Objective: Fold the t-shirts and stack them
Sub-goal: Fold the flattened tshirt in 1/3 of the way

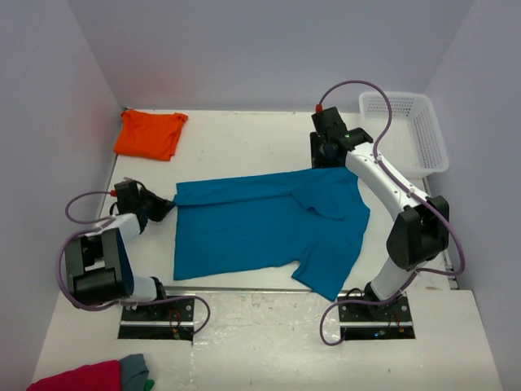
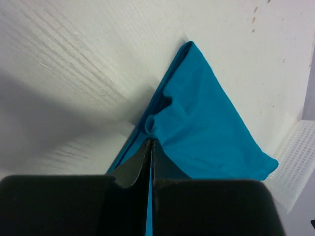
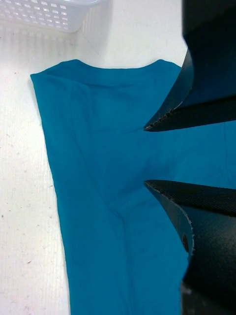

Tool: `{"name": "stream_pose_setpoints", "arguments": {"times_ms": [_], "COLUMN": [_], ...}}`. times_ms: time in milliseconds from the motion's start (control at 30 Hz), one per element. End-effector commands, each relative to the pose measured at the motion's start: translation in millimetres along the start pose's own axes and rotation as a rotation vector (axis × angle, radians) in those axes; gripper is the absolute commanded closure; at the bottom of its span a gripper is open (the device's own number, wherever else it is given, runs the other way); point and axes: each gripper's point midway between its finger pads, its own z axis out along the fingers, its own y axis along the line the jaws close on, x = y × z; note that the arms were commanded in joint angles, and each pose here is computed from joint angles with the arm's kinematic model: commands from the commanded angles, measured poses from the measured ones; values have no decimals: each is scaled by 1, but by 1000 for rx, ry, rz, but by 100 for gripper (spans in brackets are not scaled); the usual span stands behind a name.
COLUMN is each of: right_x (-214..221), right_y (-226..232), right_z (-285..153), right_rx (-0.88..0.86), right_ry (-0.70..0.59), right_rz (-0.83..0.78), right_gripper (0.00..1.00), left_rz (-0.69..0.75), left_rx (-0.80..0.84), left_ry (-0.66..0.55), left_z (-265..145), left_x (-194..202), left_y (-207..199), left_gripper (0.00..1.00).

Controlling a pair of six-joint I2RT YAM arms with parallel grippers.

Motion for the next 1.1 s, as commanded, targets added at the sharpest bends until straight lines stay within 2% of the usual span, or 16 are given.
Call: {"name": "stream_pose_setpoints", "arguments": {"times_ms": [0, 200, 300, 333, 400, 467, 700, 767, 800, 867, 900, 933, 1000, 1067], "right_x": [-19, -23, -22, -23, -23, -23, -20, -18, -17, -17, -16, -20, -20, -21], "right_y": [1, 3, 4, 4, 6, 8, 10, 11, 12, 13, 11, 12, 16, 25], "right_z": [-16, -17, -16, -17, -16, -16, -13, -10, -9, -7, -4, -4, 1, 5], "right_rx": [-11, -17, -17, -18, -20, -22, -24, -21, -23, -30, -17, -19, -53, -100], "right_ry": [-68, -74, -67, -67, -67, -66, -63, -53, -49, -47, -41, -44, -23, -10], "right_rz": [13, 18, 19, 19, 17, 14, 17, 20, 24, 29, 43, 54, 84, 102], "right_gripper": [55, 54, 54, 54, 54, 54, 54, 55, 56, 66, 81, 100, 100, 100], "left_rz": [23, 2, -18, -13, -13, -29, 135, 177, 197, 264, 274, 335, 331, 307], "left_rx": [-28, -11, 18, 39, 67, 64, 180, 210, 214, 330, 312, 363, 295, 278], "left_ry": [19, 80, 98, 98, 94, 86, -184, -214, -188, -124, -30, 43, 176, 169], "left_z": [3, 7, 3, -1, -9, -17, -62, -66, -55, -50, -23, -18, 15, 27], "left_x": [1, 18, 27, 28, 32, 37, -7, -19, -20, -19, -10, -6, 12, 17], "left_y": [8, 16, 15, 10, 4, 5, -53, -73, -75, -110, -105, -129, -115, -112], "left_gripper": [100, 99, 88, 83, 66, 59, 52, 54, 67, 100, 100, 100, 100, 100]}}
